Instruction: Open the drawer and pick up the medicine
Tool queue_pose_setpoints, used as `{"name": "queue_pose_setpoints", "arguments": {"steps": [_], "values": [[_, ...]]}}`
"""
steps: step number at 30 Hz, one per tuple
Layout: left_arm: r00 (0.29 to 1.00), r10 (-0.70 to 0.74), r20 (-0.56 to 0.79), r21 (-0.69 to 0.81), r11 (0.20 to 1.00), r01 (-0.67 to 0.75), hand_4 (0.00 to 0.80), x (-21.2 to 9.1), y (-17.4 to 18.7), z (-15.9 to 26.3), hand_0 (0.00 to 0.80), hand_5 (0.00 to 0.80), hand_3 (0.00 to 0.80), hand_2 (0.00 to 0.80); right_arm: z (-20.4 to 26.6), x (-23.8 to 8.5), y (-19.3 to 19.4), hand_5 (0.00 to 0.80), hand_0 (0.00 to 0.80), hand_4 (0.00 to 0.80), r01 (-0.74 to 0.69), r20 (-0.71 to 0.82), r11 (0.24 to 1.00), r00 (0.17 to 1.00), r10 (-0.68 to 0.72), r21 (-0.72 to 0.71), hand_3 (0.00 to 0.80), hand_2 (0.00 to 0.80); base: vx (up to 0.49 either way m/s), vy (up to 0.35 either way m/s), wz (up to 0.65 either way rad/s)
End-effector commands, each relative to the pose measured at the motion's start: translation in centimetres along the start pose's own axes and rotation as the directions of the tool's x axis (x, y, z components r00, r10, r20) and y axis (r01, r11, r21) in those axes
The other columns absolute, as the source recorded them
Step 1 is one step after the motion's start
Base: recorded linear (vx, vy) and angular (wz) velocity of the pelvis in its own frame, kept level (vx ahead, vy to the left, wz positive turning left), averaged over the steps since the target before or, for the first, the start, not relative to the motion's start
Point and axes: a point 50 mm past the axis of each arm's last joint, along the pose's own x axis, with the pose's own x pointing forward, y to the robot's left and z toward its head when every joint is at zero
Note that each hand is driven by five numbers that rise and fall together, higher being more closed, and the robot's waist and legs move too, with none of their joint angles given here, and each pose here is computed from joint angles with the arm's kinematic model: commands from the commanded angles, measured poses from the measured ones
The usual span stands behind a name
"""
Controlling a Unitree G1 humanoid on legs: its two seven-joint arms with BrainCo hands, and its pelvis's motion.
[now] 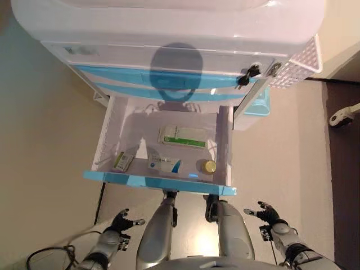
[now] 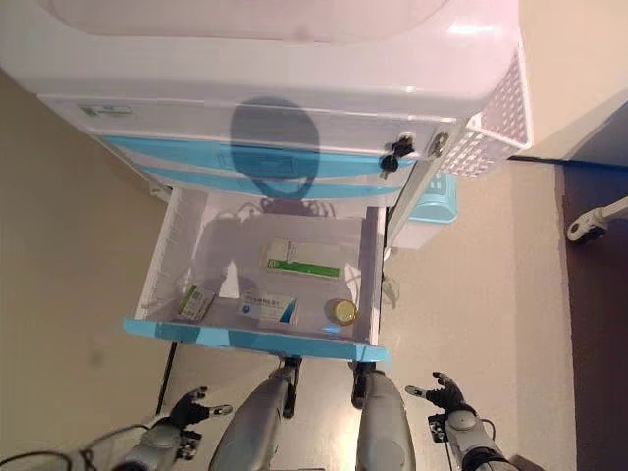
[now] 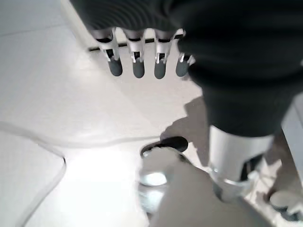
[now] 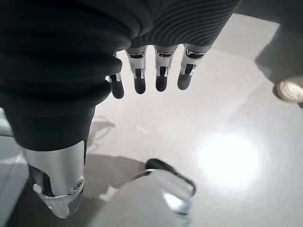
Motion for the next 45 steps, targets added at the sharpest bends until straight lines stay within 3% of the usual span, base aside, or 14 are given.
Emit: {"name": "queue_pose_setpoints", "arguments": {"steps": [1, 15, 28, 34, 45], "values": [[0.998, 0.001, -0.061, 0.035, 0.999, 0.001, 0.000, -0.6, -0.1, -2.2, 0.000, 0.000, 0.000, 0.000, -0.1, -0.3, 0.0, 0.000, 0.000, 0.000, 0.013, 0.043, 1.000, 0.999, -0.013, -0.008, 0.000, 0.000, -0.054, 0.010, 0.23], [0.996, -0.022, 0.083, 0.103, 0.995, 0.014, 0.000, -0.2, -0.8, 1.3, 0.000, 0.000, 0.000, 0.000, 1.4, 0.2, -2.0, 0.000, 0.000, 0.000, 0.093, 0.077, 0.995, 0.993, -0.089, -0.045, 0.000, 0.000, -0.019, 0.039, -0.03], [0.967, -0.044, 0.250, 0.217, 0.976, -0.012, 0.000, -0.3, 0.8, 4.8, 0.000, 0.000, 0.000, 0.000, 1.8, 0.3, -2.5, 0.000, 0.000, 0.000, 0.098, 0.099, 0.993, 0.991, -0.091, -0.066, 0.000, 0.000, 0.004, 0.023, 0.00], [0.909, -0.195, 0.369, 0.435, 0.900, 0.017, 0.000, -0.8, 1.0, 8.5, 0.000, 0.000, 0.000, 0.000, 3.1, 0.4, -2.7, 0.000, 0.000, 0.000, 0.081, 0.154, 0.991, 0.986, -0.063, -0.111, 0.000, 0.000, 0.004, 0.015, -0.03], [0.872, -0.379, 0.310, 0.528, 0.831, 0.174, 0.000, -0.9, 0.4, 10.2, 0.000, 0.000, 0.000, 0.000, 3.7, 0.7, -2.4, 0.000, 0.000, 0.000, 0.022, 0.145, 0.985, 0.989, 0.003, -0.174, 0.000, 0.000, 0.001, 0.022, -0.09]]}}
